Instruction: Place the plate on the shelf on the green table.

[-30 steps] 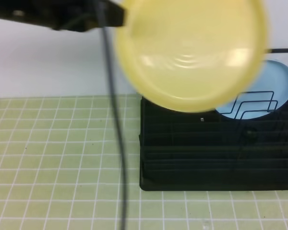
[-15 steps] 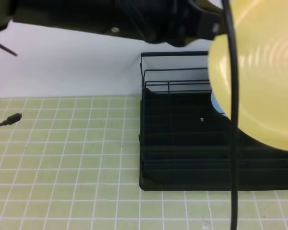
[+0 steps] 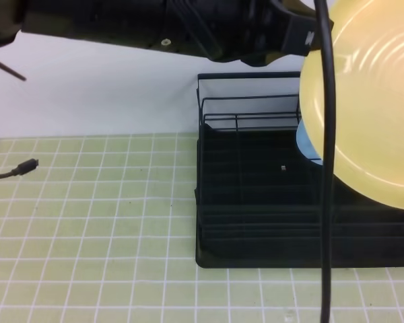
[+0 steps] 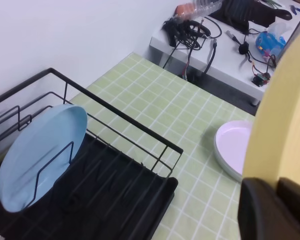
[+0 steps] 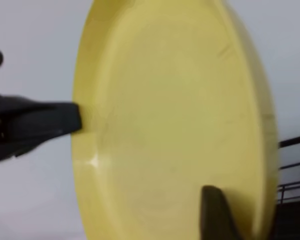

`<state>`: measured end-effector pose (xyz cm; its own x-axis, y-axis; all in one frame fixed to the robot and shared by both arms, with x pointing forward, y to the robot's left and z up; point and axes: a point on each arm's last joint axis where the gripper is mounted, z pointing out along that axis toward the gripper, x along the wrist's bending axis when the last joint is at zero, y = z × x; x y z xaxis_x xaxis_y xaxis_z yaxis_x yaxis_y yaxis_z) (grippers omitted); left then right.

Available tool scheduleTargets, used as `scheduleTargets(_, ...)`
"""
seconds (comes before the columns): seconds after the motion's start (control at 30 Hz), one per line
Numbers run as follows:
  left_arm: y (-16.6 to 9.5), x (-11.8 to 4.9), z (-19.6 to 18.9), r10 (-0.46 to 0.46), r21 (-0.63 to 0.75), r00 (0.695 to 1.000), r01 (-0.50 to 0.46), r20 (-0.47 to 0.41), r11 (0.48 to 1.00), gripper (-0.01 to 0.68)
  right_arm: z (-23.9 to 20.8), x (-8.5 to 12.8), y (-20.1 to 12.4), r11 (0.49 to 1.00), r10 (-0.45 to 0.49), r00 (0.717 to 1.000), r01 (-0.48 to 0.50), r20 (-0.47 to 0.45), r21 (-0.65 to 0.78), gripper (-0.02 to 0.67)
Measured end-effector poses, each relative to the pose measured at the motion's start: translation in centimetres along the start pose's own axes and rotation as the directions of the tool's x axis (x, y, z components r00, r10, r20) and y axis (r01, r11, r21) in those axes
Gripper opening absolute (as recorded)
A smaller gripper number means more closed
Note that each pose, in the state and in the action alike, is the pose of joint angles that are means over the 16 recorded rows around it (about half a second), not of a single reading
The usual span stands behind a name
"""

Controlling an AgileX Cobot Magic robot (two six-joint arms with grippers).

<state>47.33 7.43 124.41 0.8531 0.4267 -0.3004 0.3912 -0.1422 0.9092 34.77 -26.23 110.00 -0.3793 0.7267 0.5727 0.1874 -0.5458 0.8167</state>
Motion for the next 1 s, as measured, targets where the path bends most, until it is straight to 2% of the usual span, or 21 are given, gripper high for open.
scheduleTargets(0.17, -0.1, 0.0, 0.0, 0.003, 0.007, 1.000, -0.003, 0.004, 1.000, 0.030, 0.4, -0.1, 0.1, 1.000, -0.014, 1.000, 0.015, -0.008, 0.004, 0.104)
scheduleTargets(0.3, -0.1, -0.1, 0.0, 0.002, 0.011, 1.000, -0.002, 0.008, 1.000, 0.099, 0.5, 0.1, 0.4, 0.997, -0.073, 0.997, 0.073, -0.011, -0.006, 0.022)
scheduleTargets(0.47, 0.0, -0.2, -0.1, -0.002, 0.010, 1.000, 0.002, 0.013, 1.000, 0.233, 0.5, 0.5, 1.7, 0.978, -0.202, 0.979, 0.203, 0.025, -0.050, -0.004)
scheduleTargets(0.57, 0.2, -0.4, -0.5, 0.009, 0.000, 1.000, -0.009, 0.010, 1.000, 0.317, 0.6, 0.8, 3.0, 0.943, -0.316, 0.946, 0.322, 0.076, -0.080, -0.004)
scheduleTargets(0.67, 0.6, -0.8, -1.2, 0.036, -0.012, 0.999, -0.036, -0.004, 0.999, 0.385, 0.7, 1.0, 4.6, 0.881, -0.449, 0.881, 0.465, 0.152, -0.094, -0.004)
scheduleTargets(0.77, 0.9, -1.2, -2.3, 0.083, -0.019, 0.996, -0.083, -0.032, 0.996, 0.416, 1.1, 1.1, 6.1, 0.793, -0.575, 0.782, 0.605, 0.240, -0.072, -0.004)
scheduleTargets(0.87, 1.2, -1.7, -3.7, 0.148, -0.012, 0.986, -0.150, -0.073, 0.989, 0.397, 1.9, 0.9, 7.4, 0.690, -0.686, 0.659, 0.724, 0.308, -0.011, -0.004)
scheduleTargets(1.0, 1.4, -2.3, -5.9, 0.242, 0.025, 0.958, -0.241, -0.153, 0.970, 0.304, 3.8, 0.3, 8.3, 0.521, -0.825, 0.463, 0.845, 0.323, 0.120, -0.004)
